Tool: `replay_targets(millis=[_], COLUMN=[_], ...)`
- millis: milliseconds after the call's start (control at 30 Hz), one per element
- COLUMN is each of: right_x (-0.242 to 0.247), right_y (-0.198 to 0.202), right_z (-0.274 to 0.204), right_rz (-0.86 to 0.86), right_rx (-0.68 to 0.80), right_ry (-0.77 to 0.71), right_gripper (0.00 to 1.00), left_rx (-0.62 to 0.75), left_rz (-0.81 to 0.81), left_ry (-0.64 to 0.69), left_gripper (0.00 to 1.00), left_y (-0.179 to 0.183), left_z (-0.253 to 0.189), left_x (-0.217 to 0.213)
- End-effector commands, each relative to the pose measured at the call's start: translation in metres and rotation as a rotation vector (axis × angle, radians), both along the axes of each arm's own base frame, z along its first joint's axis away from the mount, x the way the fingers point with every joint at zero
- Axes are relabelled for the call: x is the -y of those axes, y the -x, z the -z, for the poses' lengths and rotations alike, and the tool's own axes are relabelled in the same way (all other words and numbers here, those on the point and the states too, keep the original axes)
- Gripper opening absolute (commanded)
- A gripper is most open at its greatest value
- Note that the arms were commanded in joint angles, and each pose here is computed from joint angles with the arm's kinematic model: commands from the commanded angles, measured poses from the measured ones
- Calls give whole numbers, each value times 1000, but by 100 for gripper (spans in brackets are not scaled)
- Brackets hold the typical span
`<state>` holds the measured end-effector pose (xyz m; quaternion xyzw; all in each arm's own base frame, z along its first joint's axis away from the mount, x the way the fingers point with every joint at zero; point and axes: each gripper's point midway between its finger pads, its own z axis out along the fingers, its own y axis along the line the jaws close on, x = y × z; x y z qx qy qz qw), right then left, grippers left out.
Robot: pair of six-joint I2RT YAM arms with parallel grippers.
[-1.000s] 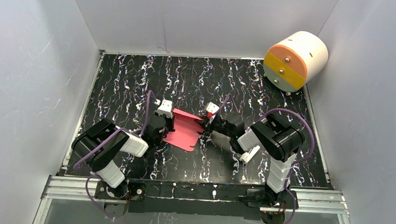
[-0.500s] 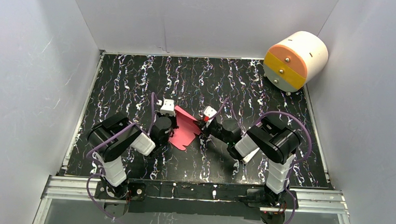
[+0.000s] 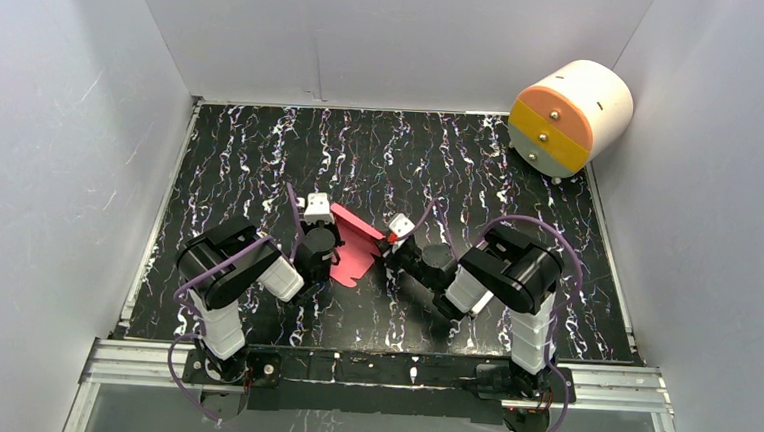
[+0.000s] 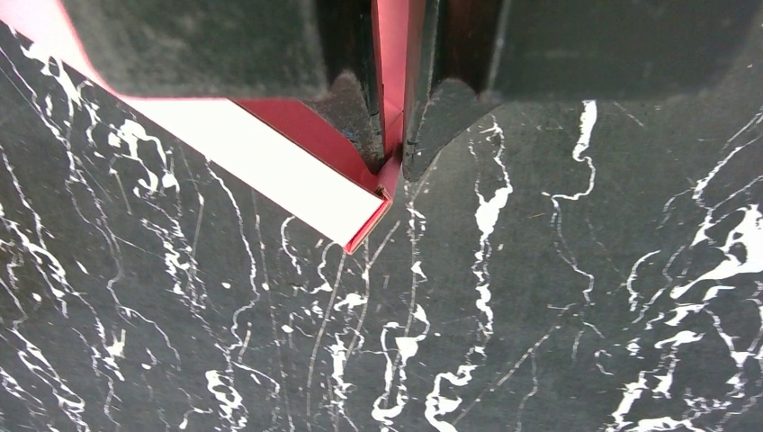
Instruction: Fold the paper box
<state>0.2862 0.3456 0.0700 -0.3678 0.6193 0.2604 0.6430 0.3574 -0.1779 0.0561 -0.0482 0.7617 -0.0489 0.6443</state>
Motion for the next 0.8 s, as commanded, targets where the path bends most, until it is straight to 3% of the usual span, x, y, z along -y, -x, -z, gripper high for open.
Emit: replay_targets(millis=[0,267,500,767], right_x=[-7,-18,-18,-23], right_y=[7,4,10,12], right_z=[-13,-21,-22,-23], right_rz=[-12,-40,-37,6], right_rx=[37,79,60,-26], right_ry=[-56,-93,-113,-159], right_gripper=[27,14,5,2], left_rx=[18,2,21,41], left_rz=[-152,-81,-211,-316], left_ry=[-25,10,-40,-71], left_gripper=[0,0,0,0], left_y=[-5,1,-2,-5], left_z=[-2,-1,-9,-17], left_x=[-25,-14,-36,-38])
